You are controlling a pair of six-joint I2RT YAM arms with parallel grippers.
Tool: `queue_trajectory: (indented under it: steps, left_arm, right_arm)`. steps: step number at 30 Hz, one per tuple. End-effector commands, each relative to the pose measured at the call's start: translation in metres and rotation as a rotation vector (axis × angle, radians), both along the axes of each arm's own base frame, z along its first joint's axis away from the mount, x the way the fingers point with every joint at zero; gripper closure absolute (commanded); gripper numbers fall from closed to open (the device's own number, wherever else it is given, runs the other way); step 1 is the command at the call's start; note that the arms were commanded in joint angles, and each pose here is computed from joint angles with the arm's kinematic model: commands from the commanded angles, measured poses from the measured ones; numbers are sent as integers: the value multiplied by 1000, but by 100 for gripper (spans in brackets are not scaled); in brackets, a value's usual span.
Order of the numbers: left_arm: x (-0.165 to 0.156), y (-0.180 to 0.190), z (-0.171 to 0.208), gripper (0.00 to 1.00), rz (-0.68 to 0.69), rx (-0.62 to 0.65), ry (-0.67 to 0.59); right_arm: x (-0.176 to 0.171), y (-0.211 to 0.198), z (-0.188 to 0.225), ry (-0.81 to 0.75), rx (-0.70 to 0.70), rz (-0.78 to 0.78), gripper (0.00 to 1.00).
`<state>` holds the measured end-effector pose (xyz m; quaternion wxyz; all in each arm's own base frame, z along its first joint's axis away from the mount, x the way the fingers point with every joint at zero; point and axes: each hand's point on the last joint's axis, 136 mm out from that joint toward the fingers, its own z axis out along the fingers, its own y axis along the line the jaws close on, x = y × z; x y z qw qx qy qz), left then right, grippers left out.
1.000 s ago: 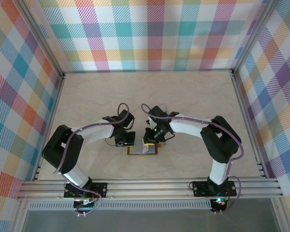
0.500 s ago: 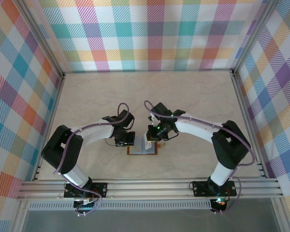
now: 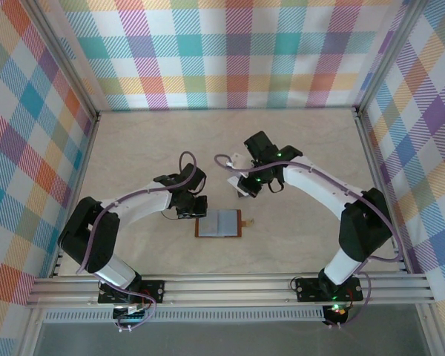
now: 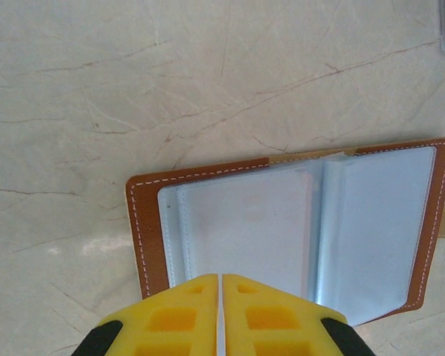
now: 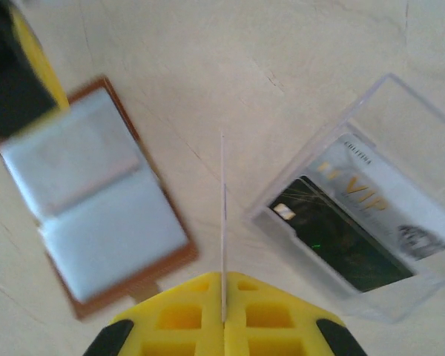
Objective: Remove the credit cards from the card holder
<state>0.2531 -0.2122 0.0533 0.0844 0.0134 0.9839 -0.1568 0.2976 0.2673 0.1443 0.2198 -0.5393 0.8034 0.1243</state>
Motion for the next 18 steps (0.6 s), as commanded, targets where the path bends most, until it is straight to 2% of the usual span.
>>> queue_trajectory:
  steps: [1,4,8,12,18]
  left_arm:
    - [-2,8,4,90,0,22,-31]
    - [-3,11,4,90,2,27,-34]
    - [-5,14,3,90,3,31,-26]
    - [-6,16,2,90,7,36,-17]
    - [-7,20,3,90,9,43,-11]
  right_arm:
    - [8,-8,9,-216,-136,415,100]
    - [21,-14,4,-253,-238,534,100]
    - [37,-14,0,-265,-305,640,100]
    - [60,-14,-7,-277,-370,685,100]
    - [71,-16,-17,-194,-407,717,100]
